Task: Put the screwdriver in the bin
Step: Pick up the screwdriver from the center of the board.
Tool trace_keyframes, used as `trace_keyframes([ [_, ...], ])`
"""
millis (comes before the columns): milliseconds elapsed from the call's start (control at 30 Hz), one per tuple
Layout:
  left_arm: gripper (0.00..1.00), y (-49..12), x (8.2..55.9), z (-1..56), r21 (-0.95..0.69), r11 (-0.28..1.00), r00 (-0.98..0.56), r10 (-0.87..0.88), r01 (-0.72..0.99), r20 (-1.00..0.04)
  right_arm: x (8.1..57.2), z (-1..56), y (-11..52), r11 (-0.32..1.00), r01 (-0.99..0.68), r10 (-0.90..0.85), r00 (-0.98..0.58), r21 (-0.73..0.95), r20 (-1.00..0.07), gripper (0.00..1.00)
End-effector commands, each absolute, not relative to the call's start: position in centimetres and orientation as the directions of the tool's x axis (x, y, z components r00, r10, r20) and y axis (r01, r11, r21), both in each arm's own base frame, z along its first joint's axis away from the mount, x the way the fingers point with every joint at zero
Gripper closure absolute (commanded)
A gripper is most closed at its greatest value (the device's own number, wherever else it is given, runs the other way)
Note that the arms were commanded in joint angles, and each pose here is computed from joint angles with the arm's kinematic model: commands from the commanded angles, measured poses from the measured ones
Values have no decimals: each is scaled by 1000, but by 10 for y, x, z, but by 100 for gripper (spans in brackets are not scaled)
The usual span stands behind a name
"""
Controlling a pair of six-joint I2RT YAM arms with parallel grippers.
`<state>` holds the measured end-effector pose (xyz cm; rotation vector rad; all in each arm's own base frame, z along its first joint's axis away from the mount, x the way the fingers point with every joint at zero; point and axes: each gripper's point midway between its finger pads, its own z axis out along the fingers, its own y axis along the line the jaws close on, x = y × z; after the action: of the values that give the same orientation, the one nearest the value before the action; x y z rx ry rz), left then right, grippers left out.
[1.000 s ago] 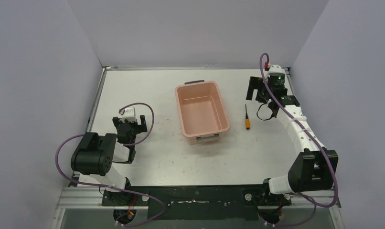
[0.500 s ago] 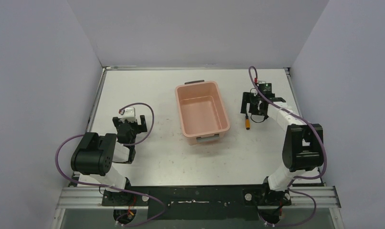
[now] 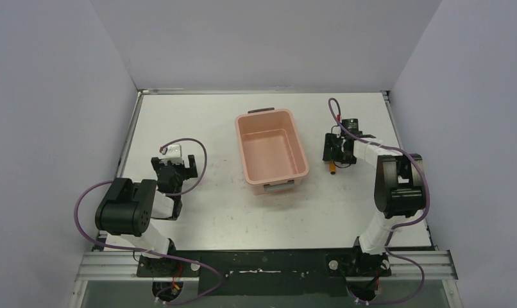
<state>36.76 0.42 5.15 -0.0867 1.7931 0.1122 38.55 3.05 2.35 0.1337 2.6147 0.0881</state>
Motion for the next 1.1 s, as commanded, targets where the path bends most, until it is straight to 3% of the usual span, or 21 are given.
trace_keyframes([
  [0,3,2,380,74,5,992,-140,-12,-122,-990,393,21,27,993,90,120,-850,82,-513,37],
  [333,3,2,380,74,5,992,-139,-12,-122,-990,395,39,21,995,94,100,-836,40,-539,88],
  [1067,3,2,380,74,5,992,-140,-12,-122,-990,405,222,25,996,66,90,-607,63,-789,91],
])
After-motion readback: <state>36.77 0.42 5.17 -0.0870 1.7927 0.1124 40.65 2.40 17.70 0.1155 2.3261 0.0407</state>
